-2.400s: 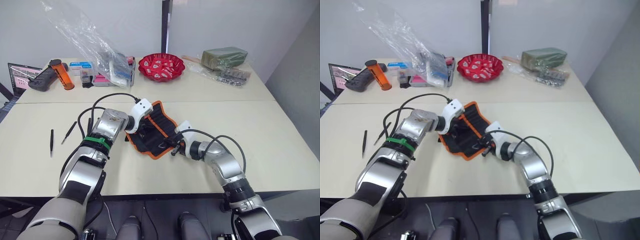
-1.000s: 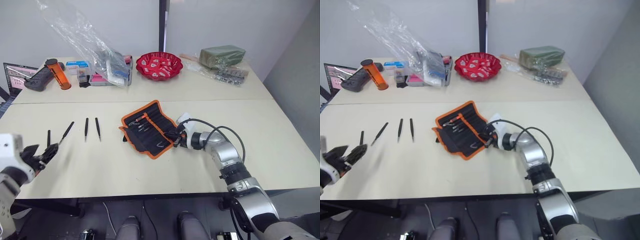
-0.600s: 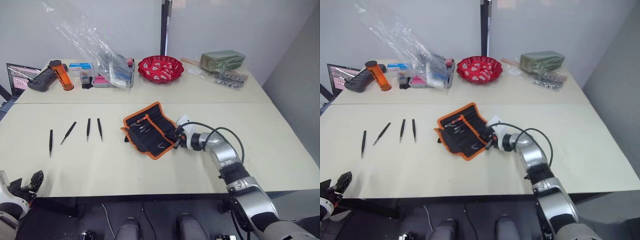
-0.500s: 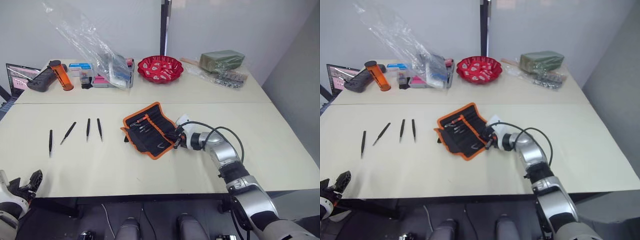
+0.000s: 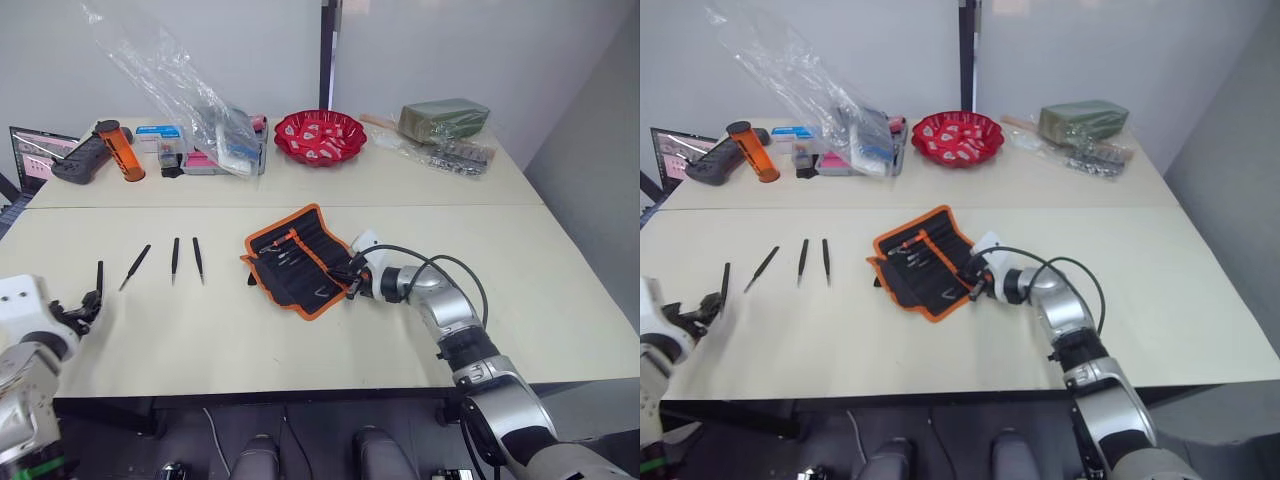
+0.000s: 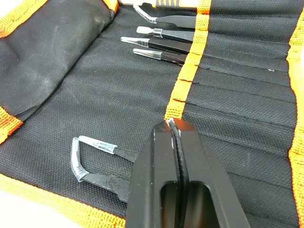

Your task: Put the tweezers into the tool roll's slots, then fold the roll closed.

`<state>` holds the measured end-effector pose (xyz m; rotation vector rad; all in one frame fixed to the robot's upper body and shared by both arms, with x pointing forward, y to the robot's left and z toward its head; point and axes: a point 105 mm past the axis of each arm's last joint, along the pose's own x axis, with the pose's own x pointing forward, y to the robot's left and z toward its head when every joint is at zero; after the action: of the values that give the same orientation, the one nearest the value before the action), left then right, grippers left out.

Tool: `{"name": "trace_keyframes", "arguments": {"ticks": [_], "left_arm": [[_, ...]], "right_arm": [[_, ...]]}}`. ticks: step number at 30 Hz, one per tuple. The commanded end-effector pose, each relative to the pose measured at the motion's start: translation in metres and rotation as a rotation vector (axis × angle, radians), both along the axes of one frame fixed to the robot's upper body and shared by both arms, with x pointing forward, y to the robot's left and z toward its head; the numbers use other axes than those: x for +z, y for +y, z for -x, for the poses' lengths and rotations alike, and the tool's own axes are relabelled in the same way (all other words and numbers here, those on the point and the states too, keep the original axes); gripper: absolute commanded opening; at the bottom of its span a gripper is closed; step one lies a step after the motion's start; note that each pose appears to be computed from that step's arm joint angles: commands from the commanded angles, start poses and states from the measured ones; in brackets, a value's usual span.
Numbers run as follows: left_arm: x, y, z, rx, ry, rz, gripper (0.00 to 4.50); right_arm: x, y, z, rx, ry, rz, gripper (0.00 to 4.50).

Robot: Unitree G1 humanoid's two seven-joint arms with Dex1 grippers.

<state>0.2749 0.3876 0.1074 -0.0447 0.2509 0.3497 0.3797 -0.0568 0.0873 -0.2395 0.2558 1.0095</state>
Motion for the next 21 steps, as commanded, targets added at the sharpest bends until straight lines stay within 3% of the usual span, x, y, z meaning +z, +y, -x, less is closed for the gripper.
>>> {"name": "trace_keyframes", "arguments": {"ticks": [1, 6, 10, 17, 21], "left_arm": [[0.002, 0.012, -0.017, 0.0, -0.013, -0.038, 3.46], [-0.012, 0.016, -0.026, 0.012, 0.017, -0.012, 3.46], [-0.025, 0.011, -0.028, 0.0, 0.041, 0.001, 2.3], [-0.025, 0.015, -0.021, 0.053, 0.026, 0.029, 0.03], [-0.021, 0.019, -0.01, 0.081, -0.003, 0.04, 0.03]], "right_arm": [[-0.027, -0.008, 0.008, -0.034, 0.118, 0.037, 0.0], [-0.023, -0.006, 0.01, -0.035, 0.123, 0.022, 0.0], [-0.024, -0.009, 0.012, -0.05, 0.133, 0.014, 0.0], [-0.016, -0.007, 0.011, -0.063, 0.135, -0.021, 0.0], [-0.016, -0.006, 0.012, -0.063, 0.143, -0.028, 0.0]]}}
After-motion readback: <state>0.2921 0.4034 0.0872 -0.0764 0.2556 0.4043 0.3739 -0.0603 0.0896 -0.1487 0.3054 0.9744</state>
